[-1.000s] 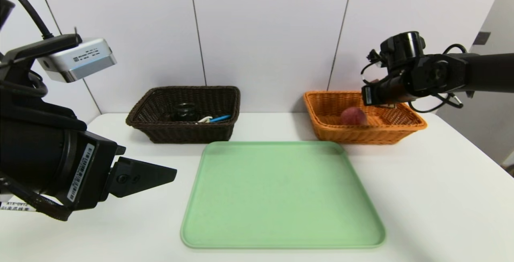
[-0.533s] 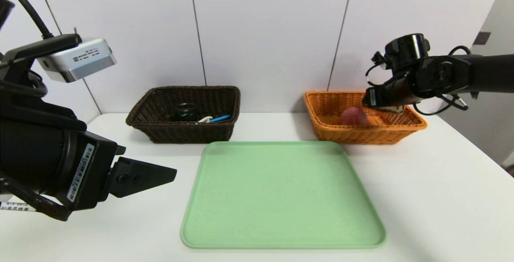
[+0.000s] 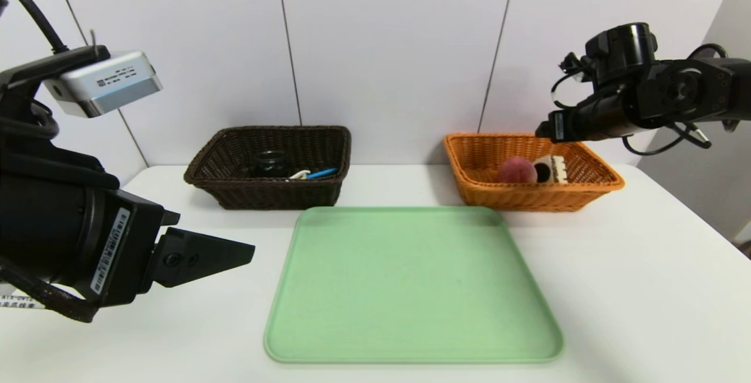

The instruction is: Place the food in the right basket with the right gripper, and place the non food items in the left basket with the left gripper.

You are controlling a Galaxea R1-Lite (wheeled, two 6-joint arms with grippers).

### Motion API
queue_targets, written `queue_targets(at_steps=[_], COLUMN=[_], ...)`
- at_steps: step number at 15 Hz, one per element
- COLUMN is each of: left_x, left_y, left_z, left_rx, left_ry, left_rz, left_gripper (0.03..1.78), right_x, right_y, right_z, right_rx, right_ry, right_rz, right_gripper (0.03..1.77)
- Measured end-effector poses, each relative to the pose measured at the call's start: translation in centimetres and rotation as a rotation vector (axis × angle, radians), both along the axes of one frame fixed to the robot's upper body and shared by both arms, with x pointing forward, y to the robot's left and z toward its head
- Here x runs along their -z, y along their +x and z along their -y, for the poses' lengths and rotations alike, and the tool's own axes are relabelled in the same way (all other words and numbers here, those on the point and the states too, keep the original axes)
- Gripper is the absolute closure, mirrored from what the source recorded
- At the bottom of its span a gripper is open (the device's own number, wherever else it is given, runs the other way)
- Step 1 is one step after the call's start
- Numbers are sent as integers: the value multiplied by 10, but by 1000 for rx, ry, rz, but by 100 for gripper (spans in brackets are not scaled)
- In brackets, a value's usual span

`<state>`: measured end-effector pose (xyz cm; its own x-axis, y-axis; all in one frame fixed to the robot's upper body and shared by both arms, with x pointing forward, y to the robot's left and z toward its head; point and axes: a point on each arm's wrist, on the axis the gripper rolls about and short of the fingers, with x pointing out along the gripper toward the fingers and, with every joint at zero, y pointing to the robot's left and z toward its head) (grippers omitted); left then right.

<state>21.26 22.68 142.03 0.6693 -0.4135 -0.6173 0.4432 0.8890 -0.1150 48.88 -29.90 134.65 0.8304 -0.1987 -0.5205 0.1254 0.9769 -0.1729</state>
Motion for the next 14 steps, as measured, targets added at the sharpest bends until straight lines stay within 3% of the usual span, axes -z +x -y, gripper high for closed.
queue_targets(at_steps=[6, 11, 14], left_x=[-6, -8, 0], left_y=[-8, -33, -51], left_z=[-20, -59, -79], left_rx=[-70, -241, -386], left_ry=[-33, -48, 0], left_rz=[35, 114, 168], left_gripper=[12, 12, 12], right_x=[-21, -45, -56], right_y=[-38, -117, -178], right_z=[-6, -21, -22], right_rx=[-48, -153, -214], right_ry=[15, 23, 23], right_rz=[-11, -27, 8], right_gripper=[16, 13, 11])
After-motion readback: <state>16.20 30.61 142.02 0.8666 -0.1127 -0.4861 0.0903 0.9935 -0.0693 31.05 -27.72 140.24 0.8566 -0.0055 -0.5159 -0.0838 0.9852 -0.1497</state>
